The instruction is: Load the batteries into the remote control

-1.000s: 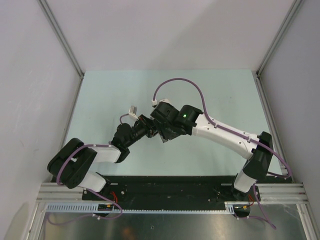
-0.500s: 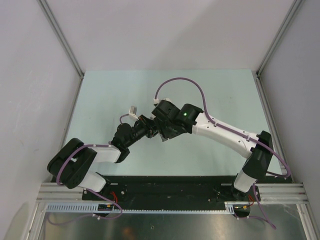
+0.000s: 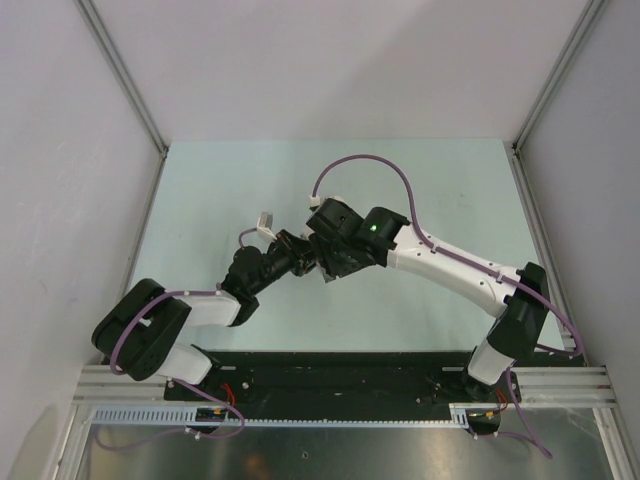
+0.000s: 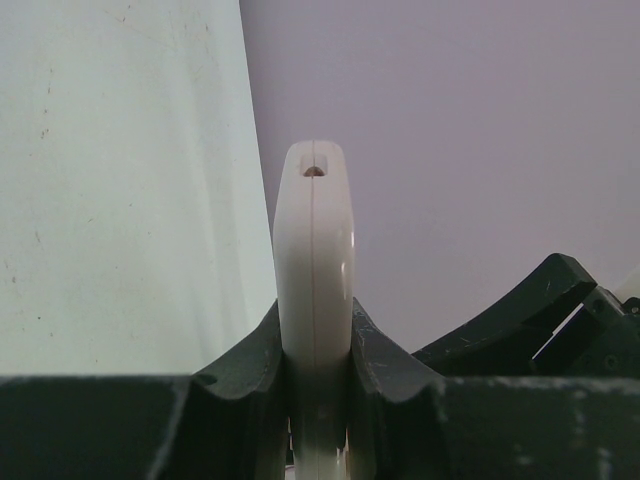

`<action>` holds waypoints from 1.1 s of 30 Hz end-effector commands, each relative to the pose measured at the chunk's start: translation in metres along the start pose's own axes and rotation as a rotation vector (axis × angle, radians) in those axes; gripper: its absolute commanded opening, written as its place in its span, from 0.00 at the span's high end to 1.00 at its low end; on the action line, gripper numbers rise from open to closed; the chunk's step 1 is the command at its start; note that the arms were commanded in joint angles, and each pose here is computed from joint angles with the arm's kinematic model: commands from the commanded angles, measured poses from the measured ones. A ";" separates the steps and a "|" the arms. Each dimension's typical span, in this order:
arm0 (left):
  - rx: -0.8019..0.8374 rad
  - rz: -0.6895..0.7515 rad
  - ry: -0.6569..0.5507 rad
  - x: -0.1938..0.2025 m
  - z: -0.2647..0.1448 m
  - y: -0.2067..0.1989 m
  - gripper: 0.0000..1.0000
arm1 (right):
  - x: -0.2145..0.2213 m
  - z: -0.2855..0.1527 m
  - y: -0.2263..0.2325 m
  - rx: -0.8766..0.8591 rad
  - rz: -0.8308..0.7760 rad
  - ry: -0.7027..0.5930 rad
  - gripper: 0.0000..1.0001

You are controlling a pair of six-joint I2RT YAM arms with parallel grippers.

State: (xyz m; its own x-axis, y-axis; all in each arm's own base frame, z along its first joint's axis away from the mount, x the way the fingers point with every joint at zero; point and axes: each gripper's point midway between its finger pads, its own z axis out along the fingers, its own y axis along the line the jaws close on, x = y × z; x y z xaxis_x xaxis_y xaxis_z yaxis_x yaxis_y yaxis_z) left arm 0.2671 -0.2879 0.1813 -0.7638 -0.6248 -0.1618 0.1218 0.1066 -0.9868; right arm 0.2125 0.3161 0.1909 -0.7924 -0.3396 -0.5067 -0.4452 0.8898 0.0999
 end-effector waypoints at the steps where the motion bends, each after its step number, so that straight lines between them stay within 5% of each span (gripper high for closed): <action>1: 0.180 0.029 0.001 -0.002 -0.001 -0.058 1.00 | -0.004 -0.007 -0.013 0.053 0.013 -0.024 0.89; 11: 0.182 0.024 0.003 -0.003 0.000 -0.058 1.00 | -0.006 -0.007 -0.011 0.052 0.017 -0.026 0.78; 33: 0.187 0.019 0.008 -0.002 0.000 -0.058 1.00 | -0.021 -0.013 0.012 -0.047 0.053 -0.058 0.77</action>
State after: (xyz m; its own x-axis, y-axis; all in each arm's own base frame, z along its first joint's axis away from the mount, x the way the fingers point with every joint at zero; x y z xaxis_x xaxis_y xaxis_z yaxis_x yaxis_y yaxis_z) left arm 0.2673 -0.2878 0.1855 -0.7619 -0.6280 -0.1585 0.1290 0.0927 -0.9873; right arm 0.2111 0.3144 0.1926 -0.8062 -0.3206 -0.4972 -0.4242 0.8991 0.1080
